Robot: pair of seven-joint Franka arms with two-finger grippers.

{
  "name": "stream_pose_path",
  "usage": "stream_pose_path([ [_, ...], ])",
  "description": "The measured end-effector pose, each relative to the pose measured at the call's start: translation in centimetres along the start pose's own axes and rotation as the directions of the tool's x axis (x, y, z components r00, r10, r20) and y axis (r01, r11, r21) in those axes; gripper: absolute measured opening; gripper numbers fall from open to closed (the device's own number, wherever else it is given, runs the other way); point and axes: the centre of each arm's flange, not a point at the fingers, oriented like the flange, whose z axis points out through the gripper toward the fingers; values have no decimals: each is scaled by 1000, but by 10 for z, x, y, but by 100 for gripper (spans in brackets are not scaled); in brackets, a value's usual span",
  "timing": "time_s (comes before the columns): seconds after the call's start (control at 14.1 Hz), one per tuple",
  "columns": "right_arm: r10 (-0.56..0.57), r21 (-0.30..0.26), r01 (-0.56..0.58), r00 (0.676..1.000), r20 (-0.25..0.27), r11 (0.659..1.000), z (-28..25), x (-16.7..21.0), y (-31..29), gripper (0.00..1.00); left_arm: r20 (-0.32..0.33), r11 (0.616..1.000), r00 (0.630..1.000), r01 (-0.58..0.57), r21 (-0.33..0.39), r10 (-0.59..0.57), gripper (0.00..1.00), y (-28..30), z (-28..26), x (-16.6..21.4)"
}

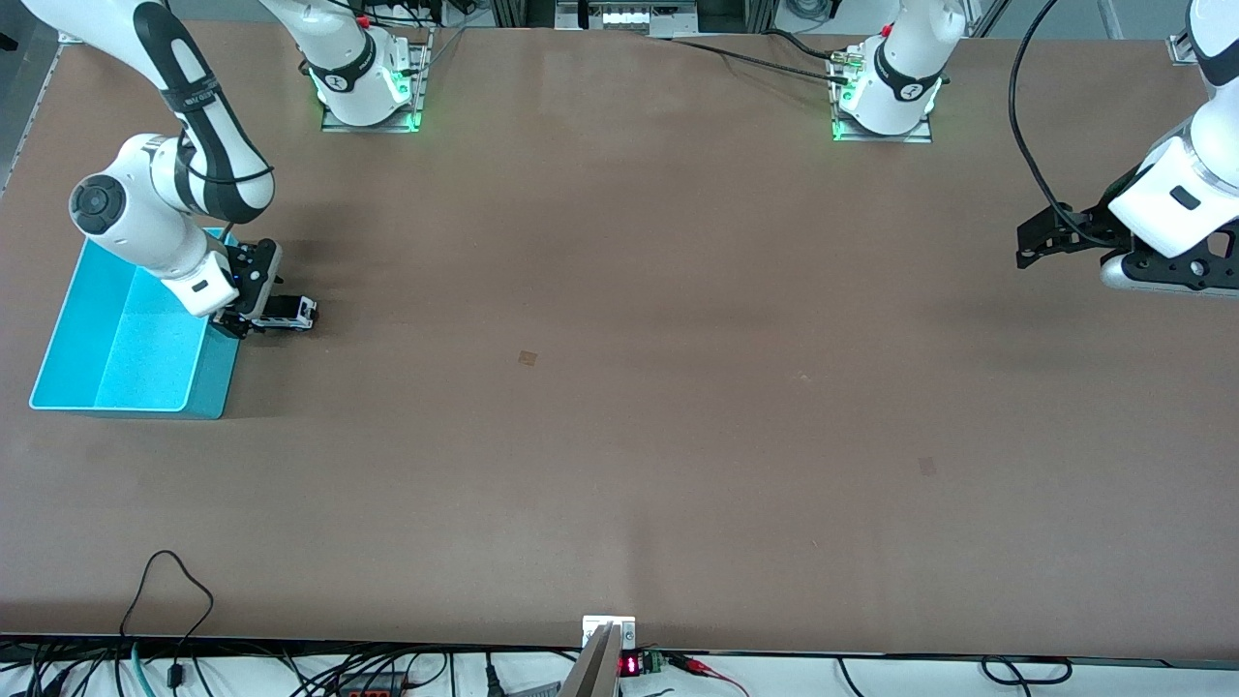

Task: Wind and store white jeep toy
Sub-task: 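Lift the jeep off the table with the right gripper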

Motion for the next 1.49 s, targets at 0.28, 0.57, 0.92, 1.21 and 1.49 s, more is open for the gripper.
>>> stream_pose_path([
  [0.28,-2,-17,2,1000,-3,1000,12,1,0,100,0,1000,1000,-1,0,1,100,0,0,0],
  [0.57,-7,-17,7,1000,-4,1000,15,3,0,85,0,1000,1000,-1,0,1,100,0,0,0],
  [0.92,-12,-20,12,1000,-5,1000,14,6,0,51,0,1000,1000,-1,0,1,100,0,0,0],
  [1.21,-25,-29,25,1000,-12,999,11,16,2,51,0,1000,1000,-1,0,1,100,0,0,0],
  [1.49,40,-55,-43,997,-69,998,-17,28,19,51,0,1000,1000,-1,0,1,100,0,0,0],
])
